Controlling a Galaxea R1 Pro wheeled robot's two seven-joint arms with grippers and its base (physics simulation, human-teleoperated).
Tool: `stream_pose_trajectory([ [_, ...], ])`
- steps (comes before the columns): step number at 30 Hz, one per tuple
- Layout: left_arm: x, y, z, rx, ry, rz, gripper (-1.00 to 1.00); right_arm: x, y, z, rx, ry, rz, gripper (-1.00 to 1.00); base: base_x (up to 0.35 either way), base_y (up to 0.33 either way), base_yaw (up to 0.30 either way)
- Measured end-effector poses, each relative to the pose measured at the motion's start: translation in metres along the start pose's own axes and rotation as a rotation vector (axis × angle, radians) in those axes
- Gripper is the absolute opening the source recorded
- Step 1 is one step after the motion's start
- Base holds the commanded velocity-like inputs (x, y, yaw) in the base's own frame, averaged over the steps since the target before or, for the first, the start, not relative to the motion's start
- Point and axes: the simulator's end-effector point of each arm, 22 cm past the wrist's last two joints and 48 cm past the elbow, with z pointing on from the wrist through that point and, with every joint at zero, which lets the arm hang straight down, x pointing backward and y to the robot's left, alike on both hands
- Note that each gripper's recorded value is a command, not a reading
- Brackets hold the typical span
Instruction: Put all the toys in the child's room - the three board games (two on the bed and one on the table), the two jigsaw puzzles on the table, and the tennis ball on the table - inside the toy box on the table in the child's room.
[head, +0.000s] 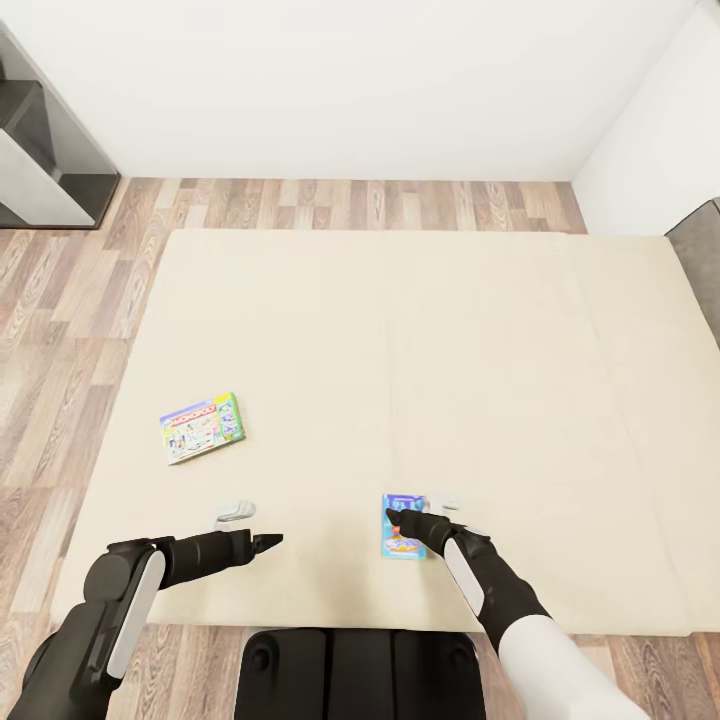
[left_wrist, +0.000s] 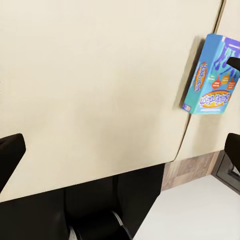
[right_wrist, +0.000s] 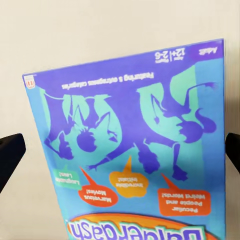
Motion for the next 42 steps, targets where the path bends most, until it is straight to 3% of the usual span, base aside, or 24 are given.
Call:
stream_pose_trajectory([
  [42, 0.0005, -0.0008, 0.0006, 0.0, 0.002, 0.002, 1.0, 0.01, -0.0044, 0.0005, 0.007, 0.03, 0.006, 1.0, 0.0, 0.0, 0.0],
])
